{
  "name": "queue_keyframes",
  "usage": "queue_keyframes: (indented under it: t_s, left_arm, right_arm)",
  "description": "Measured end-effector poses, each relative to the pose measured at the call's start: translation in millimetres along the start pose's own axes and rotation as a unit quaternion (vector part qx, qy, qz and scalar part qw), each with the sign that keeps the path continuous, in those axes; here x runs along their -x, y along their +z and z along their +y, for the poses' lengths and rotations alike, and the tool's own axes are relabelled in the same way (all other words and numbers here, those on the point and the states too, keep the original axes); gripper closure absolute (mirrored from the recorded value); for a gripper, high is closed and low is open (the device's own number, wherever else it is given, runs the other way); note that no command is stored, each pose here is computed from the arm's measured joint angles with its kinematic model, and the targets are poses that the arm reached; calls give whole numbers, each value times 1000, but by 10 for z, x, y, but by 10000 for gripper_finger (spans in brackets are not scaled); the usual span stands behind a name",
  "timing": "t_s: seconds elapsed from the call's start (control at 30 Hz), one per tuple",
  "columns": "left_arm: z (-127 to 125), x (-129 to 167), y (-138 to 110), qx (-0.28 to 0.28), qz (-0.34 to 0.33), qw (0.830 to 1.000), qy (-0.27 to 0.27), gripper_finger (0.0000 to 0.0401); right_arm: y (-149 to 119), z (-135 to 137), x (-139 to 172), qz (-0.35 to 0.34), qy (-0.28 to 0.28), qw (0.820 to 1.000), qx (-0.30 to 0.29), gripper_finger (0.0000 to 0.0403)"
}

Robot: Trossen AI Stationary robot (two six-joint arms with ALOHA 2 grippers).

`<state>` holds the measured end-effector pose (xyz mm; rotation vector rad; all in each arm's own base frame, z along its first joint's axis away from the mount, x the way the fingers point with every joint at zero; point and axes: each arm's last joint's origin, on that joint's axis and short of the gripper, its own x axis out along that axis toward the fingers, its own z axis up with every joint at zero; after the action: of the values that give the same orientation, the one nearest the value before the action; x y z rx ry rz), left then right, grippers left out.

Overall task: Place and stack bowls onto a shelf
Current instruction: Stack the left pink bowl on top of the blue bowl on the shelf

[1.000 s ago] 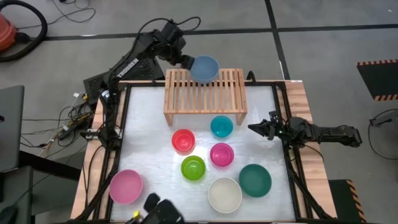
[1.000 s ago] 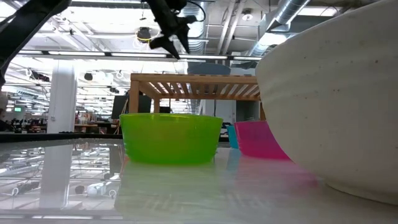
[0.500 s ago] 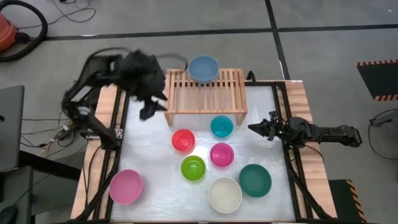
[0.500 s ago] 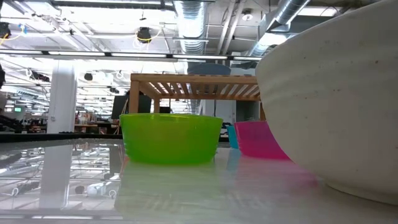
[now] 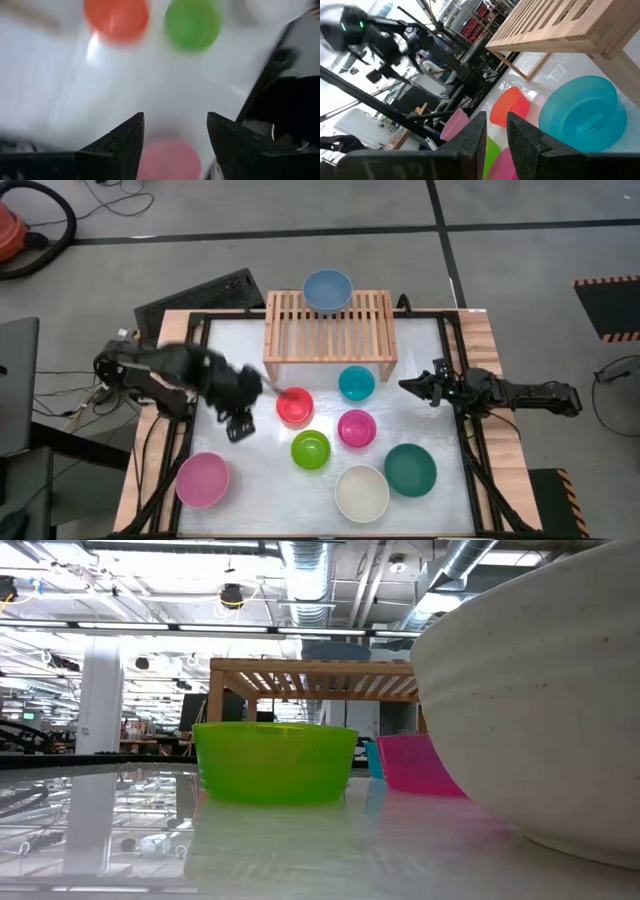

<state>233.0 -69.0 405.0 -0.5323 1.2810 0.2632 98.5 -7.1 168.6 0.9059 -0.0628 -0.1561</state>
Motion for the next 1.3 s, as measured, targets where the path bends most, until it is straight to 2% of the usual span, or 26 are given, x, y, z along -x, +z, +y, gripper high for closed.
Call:
queue_keyframes:
  t_s: [0.13, 0.33, 0.53, 0.73, 0.83, 0.97, 1.2, 1.3]
  left_arm:
    - [-115, -403, -255, 92, 63, 992, 50, 200]
    - [-221, -805, -685, 221, 85, 963, 126, 200]
    - [-374, -1163, -1026, 331, 40, 937, 106, 200]
    - [-435, -1481, -1282, 407, 48, 910, 69, 200]
    - [-443, -1568, -1370, 430, 48, 900, 59, 200]
    - [-428, -1646, -1436, 440, 48, 894, 75, 200]
    - [-560, -1939, -1443, 422, 52, 901, 81, 200]
    - [-581, -1999, -1455, 409, 72, 906, 89, 215]
  right_arm:
    - [0, 0, 0, 0, 0, 1000, 0, 300]
    - [0, 0, 0, 0, 0, 1000, -5, 300]
    - [0, 0, 0, 0, 0, 1000, -16, 300]
    - [0, 0, 0, 0, 0, 1000, -17, 300]
    - [0, 0, 0, 0, 0, 1000, -17, 300]
    - [0, 0, 0, 0, 0, 1000, -17, 300]
    - [0, 0, 0, 0, 0, 1000, -17, 300]
    - [0, 0, 0, -1, 0, 1000, -17, 300]
